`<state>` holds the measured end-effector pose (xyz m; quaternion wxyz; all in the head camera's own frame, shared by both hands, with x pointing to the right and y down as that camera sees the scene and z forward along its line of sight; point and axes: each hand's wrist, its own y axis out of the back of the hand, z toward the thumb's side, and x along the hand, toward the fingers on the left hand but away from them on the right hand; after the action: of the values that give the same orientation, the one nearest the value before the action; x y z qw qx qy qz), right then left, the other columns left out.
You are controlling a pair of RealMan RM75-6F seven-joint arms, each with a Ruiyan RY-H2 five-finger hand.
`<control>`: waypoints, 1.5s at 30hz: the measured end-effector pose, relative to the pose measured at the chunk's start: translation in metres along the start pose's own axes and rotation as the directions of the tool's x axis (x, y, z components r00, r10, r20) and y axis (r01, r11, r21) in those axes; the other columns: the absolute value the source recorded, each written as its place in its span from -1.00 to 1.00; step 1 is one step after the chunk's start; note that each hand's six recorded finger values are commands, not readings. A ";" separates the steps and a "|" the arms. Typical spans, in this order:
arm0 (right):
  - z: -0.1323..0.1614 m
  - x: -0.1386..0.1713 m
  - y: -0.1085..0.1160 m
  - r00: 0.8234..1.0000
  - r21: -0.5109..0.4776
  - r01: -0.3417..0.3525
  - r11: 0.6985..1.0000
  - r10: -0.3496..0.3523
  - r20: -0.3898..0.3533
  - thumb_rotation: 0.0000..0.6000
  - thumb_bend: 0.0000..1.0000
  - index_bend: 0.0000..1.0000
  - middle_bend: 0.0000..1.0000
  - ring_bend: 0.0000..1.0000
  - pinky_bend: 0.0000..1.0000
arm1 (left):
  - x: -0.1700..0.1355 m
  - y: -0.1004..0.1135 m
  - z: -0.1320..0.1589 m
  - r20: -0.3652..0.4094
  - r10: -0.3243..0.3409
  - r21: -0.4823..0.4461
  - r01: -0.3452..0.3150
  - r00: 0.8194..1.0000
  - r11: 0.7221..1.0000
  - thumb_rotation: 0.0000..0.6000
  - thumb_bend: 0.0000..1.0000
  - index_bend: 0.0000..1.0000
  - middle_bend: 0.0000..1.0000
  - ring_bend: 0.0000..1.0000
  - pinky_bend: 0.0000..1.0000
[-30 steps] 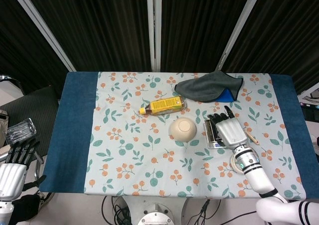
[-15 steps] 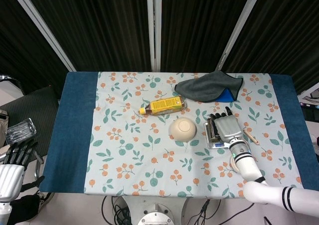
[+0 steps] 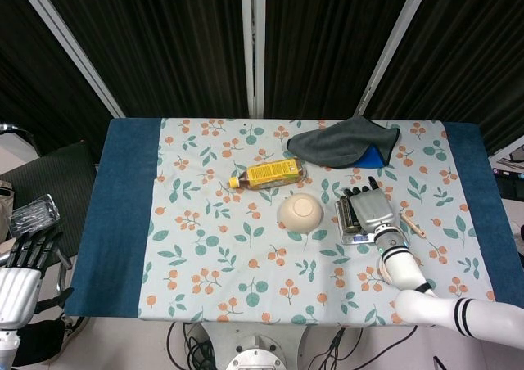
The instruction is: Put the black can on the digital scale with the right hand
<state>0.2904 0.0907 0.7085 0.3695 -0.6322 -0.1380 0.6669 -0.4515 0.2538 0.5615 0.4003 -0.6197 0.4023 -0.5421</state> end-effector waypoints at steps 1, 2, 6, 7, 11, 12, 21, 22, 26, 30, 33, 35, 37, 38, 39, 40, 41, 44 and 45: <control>0.000 0.000 -0.001 1.000 -0.002 0.000 1.000 0.000 0.000 1.00 -0.54 -0.52 -0.51 -0.44 -1.00 | 0.000 0.000 0.000 0.000 0.000 0.000 0.000 1.000 1.000 1.00 -0.83 -0.97 -1.00 -1.00 -1.00; -0.001 0.000 -0.001 1.000 -0.004 -0.001 1.000 0.001 0.000 1.00 -0.54 -0.56 -0.54 -0.48 -1.00 | 0.000 0.000 0.000 -0.001 -0.001 0.000 0.001 1.000 1.000 1.00 -0.83 -0.96 -1.00 -1.00 -1.00; -0.002 -0.001 -0.005 1.000 -0.005 -0.012 1.000 0.012 -0.006 1.00 -0.56 -0.80 -0.76 -0.75 -1.00 | 0.000 0.000 0.001 0.000 0.001 0.001 -0.001 1.000 1.000 1.00 -0.83 -0.96 -1.00 -1.00 -1.00; -0.002 -0.001 -0.005 1.000 -0.005 -0.016 1.000 0.016 -0.008 1.00 -0.58 -0.88 -0.83 -0.82 -1.00 | 0.000 0.000 0.001 0.001 0.001 0.002 -0.001 1.000 1.000 1.00 -0.83 -0.96 -1.00 -1.00 -1.00; -0.001 -0.001 -0.006 1.000 -0.013 -0.024 1.000 0.024 -0.015 1.00 -0.66 -1.00 -0.99 -1.00 -1.00 | 0.000 0.001 0.001 0.000 0.000 0.004 0.000 1.000 1.000 1.00 -0.83 -0.96 -1.00 -1.00 -1.00; -0.001 -0.001 -0.005 1.000 -0.017 -0.022 1.000 0.022 -0.016 1.00 -0.67 -1.00 -1.00 -1.00 -1.00 | 0.000 0.001 0.001 0.000 0.000 0.004 0.000 1.000 1.000 1.00 -0.83 -0.96 -1.00 -1.00 -1.00; -0.006 0.012 0.000 1.000 -0.046 -0.004 0.999 0.003 -0.025 1.00 -0.69 -1.00 -1.00 -1.00 -1.00 | 0.000 0.001 0.001 0.000 0.002 0.004 -0.002 1.000 1.000 1.00 -0.83 -0.96 -1.00 -1.00 -1.00; -0.007 0.015 0.001 1.000 -0.050 0.002 0.999 -0.003 -0.027 1.00 -0.69 -1.00 -1.00 -1.00 -1.00 | 0.000 0.001 0.001 0.000 0.002 0.004 -0.002 1.000 1.000 1.00 -0.83 -0.97 -1.00 -1.00 -1.00; -0.012 0.031 0.009 0.998 -0.071 0.043 0.997 -0.045 -0.037 1.00 -0.70 -1.00 -1.00 -1.00 -1.00 | 0.000 0.002 0.002 0.000 0.005 0.004 -0.005 1.000 1.000 1.00 -0.83 -0.97 -1.00 -1.00 -1.00; -0.025 0.056 0.018 0.991 -0.084 0.126 0.988 -0.130 -0.036 1.00 -0.73 -1.00 -1.00 -1.00 -1.00 | -0.001 0.002 0.002 0.000 0.007 0.002 -0.007 1.000 1.000 1.00 -0.83 -0.96 -1.00 -1.00 -1.00; -0.039 0.079 0.019 0.978 -0.093 0.206 0.974 -0.209 -0.021 1.00 -0.76 -1.00 -1.00 -1.00 -1.00 | -0.001 0.002 0.004 0.002 0.007 0.000 -0.007 1.000 1.000 1.00 -0.83 -0.96 -1.00 -1.00 -1.00; -0.048 0.096 0.017 0.966 -0.109 0.258 0.960 -0.260 -0.006 1.00 -0.79 -1.00 -1.00 -1.00 -1.00 | -0.001 0.002 0.004 0.003 0.008 0.000 -0.008 1.000 1.000 1.00 -0.83 -0.96 -1.00 -1.00 -1.00; -0.061 0.117 0.011 0.946 -0.136 0.323 0.936 -0.324 0.018 1.00 -0.81 -1.00 -1.00 -1.00 -1.00 | -0.001 0.004 0.005 0.004 0.010 0.001 -0.010 1.000 1.000 1.00 -0.83 -0.96 -1.00 -1.00 -1.00; -0.070 0.128 0.006 0.932 -0.146 0.363 0.920 -0.362 0.036 1.00 -0.81 -1.00 -1.00 -1.00 -1.00 | 0.000 0.005 0.005 0.005 0.011 0.002 -0.011 1.000 1.000 1.00 -0.83 -0.96 -1.00 -1.00 -1.00; -0.077 0.136 0.002 0.920 -0.148 0.392 0.908 -0.389 0.051 1.00 -0.81 -1.00 -1.00 -1.00 -1.00 | 0.001 0.006 0.005 0.006 0.014 0.004 -0.014 1.000 1.000 1.00 -0.83 -0.97 -1.00 -1.00 -1.00; -0.084 0.143 -0.002 0.908 -0.146 0.419 0.896 -0.413 0.068 1.00 -0.81 -1.00 -1.00 -1.00 -1.00 | 0.001 0.007 0.005 0.007 0.016 0.005 -0.016 1.000 1.000 1.00 -0.83 -0.96 -1.00 -1.00 -1.00; -0.092 0.150 -0.008 0.897 -0.142 0.441 0.886 -0.432 0.089 1.00 -0.81 -1.00 -1.00 -1.00 -1.00 | 0.002 0.008 0.005 0.007 0.019 0.006 -0.019 1.000 1.000 1.00 -0.83 -0.97 -1.00 -1.00 -1.00; -0.117 0.172 -0.035 0.870 -0.139 0.487 0.863 -0.465 0.162 1.00 -0.81 -1.00 -1.00 -1.00 -1.00 | 0.005 0.010 0.006 0.011 0.025 0.009 -0.025 1.000 1.000 1.00 -0.83 -0.96 -1.00 -1.00 -1.00; -0.124 0.180 -0.047 0.865 -0.149 0.493 0.857 -0.466 0.184 1.00 -0.81 -1.00 -1.00 -1.00 -1.00 | 0.006 0.010 0.007 0.012 0.024 0.010 -0.024 1.000 1.000 1.00 -0.83 -0.96 -1.00 -1.00 -1.00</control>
<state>0.4351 0.2081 0.5858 0.4511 -0.5613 -0.3806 0.5802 -0.4452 0.2454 0.5533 0.4122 -0.6161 0.4047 -0.5355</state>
